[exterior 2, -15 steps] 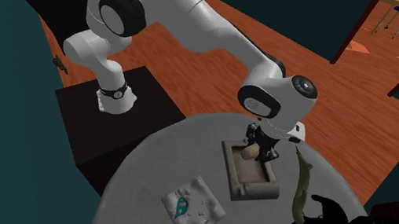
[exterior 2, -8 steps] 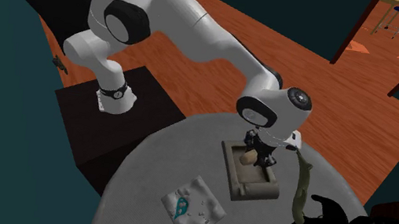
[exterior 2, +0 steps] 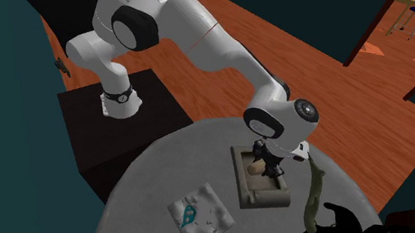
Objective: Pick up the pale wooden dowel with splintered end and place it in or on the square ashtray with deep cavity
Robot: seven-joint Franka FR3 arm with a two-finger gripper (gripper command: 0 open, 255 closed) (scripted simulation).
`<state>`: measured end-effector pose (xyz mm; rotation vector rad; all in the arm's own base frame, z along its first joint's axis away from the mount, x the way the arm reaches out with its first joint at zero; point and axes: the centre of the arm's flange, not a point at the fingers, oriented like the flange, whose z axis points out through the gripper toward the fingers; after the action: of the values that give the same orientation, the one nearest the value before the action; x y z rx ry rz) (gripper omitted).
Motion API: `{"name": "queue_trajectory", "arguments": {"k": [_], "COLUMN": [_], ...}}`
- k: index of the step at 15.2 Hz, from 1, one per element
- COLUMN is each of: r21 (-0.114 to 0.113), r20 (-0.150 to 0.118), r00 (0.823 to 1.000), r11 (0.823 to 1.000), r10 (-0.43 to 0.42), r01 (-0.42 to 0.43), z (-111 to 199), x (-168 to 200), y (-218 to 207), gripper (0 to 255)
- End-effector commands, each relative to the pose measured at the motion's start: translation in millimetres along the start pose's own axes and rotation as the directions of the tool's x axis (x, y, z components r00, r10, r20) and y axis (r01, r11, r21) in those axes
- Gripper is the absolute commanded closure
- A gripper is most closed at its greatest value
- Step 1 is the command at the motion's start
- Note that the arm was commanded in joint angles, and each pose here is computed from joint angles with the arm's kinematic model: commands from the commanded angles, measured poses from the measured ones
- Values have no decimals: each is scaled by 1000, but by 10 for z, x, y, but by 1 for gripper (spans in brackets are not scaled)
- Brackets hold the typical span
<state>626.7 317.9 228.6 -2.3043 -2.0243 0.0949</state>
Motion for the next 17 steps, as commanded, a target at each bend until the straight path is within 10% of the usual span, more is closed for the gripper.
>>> {"name": "queue_trajectory", "arguments": {"k": [1,4,5,17], "r21": [0,0,0,0], "r20": [0,0,0,0], "r00": [1000,1000,1000,1000], "r11": [1000,1000,1000,1000], "r10": [0,0,0,0], "r01": [0,0,0,0], "z": [0,0,0,-500], "x": [0,0,0,0], "y": [1,1,1,0], "gripper": [255,255,0,0]}}
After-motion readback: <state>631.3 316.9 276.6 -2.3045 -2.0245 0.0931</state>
